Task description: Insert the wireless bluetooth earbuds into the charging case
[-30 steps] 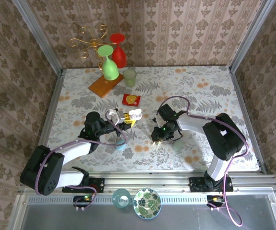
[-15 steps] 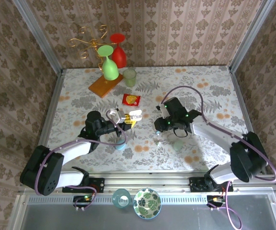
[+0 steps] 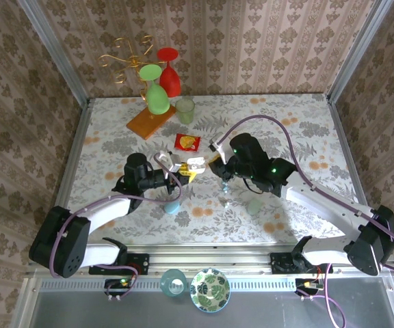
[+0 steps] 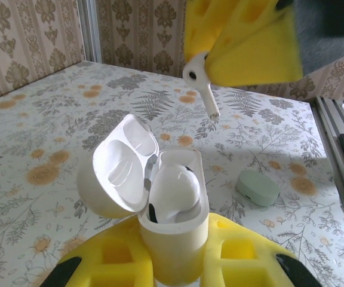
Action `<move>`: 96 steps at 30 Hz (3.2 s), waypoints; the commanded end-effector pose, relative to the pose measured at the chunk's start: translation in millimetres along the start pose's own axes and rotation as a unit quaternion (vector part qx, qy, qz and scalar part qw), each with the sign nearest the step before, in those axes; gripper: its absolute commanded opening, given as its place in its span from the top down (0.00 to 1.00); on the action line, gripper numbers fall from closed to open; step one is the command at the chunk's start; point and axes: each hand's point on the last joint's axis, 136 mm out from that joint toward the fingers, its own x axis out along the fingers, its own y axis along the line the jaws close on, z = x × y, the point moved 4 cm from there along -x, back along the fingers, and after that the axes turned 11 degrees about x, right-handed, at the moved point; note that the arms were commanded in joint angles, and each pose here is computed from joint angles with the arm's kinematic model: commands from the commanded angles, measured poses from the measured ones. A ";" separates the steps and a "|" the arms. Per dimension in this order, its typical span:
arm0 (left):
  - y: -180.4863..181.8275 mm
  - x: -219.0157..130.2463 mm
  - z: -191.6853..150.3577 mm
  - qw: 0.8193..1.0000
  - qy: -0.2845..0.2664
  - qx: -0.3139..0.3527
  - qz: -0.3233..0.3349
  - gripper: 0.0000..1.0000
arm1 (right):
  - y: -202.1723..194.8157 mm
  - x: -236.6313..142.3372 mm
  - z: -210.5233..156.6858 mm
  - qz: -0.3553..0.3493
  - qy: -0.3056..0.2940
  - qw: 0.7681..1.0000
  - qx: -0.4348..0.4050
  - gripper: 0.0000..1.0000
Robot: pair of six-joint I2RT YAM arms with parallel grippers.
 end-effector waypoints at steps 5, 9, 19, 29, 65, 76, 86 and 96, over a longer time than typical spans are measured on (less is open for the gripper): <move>-3.5 3.3 12.9 0.999 -0.016 -0.015 -0.030 1.00 | 12.8 9.9 22.1 -0.002 -0.023 0.998 -0.064 0.81; -3.1 2.6 14.7 0.999 -0.018 -0.014 -0.027 1.00 | 13.5 15.3 19.0 -0.004 -0.014 0.997 -0.070 0.81; -1.1 3.2 19.3 0.999 -0.022 -0.018 -0.026 1.00 | 9.9 21.6 6.1 -0.013 0.009 0.997 -0.080 0.81; 1.2 3.3 24.6 0.999 -0.030 -0.028 -0.022 1.00 | 12.6 22.4 -1.6 -0.008 0.023 0.995 -0.101 0.81; -8.9 -3.4 19.2 0.992 -0.039 0.117 -0.015 1.00 | -10.7 8.2 43.5 0.080 -0.017 0.979 0.185 0.23; -7.5 -5.3 17.8 0.984 -0.030 0.175 0.007 1.00 | -17.7 46.8 22.8 0.076 0.113 0.961 0.242 0.18; -1.0 -6.1 18.6 0.986 -0.029 0.162 0.032 1.00 | -15.0 44.1 10.0 0.083 0.147 0.962 0.214 0.15; 3.5 -4.1 23.9 0.988 -0.036 0.148 0.037 1.00 | -9.7 26.8 3.8 0.098 0.161 0.966 0.174 0.14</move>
